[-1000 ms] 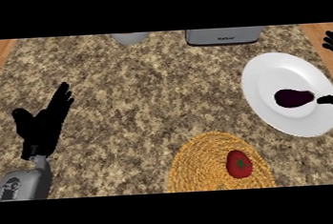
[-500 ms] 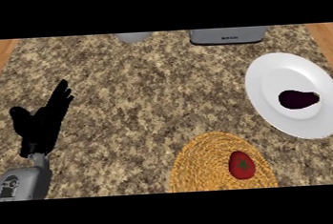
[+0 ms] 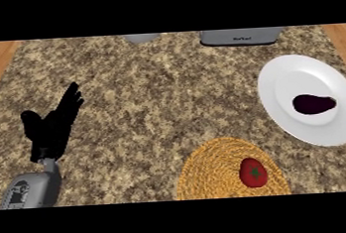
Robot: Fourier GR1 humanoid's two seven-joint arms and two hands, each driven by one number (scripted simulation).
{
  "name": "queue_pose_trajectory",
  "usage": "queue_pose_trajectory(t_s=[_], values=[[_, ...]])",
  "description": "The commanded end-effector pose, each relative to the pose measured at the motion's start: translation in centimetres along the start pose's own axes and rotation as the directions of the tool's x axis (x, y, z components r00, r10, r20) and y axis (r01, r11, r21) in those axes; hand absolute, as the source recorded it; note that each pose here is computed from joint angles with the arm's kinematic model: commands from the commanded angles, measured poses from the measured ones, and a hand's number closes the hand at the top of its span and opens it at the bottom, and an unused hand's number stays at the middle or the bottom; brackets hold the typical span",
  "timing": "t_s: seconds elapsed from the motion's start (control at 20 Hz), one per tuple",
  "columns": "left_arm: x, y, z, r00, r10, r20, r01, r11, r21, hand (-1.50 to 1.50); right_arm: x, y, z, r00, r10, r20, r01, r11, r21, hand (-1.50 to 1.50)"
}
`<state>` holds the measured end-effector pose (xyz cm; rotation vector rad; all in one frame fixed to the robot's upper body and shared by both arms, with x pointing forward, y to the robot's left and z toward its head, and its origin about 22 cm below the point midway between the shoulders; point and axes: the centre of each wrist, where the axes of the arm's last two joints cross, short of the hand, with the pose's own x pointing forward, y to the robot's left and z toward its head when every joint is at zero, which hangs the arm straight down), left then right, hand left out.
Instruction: Pick the eggplant from the placemat and place it in the plate
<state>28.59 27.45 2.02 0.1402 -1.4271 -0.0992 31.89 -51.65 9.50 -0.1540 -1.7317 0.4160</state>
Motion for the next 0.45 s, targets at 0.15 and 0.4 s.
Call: queue_pose_trajectory(t_s=[0.15,0.4], values=[[0.1,0.4,0.0,1.000,-0.006,-0.009,0.006,1.000,-0.009,0.00,-0.9,-0.9,2.4,0.993,-0.087,0.085,0.077,0.991,0.110,-1.50],[0.8,0.0,-0.2,1.000,-0.017,0.001,0.017,1.000,-0.018,0.00,-0.8,-1.7,3.4,0.995,-0.067,0.073,0.059,0.993,0.102,-1.50]])
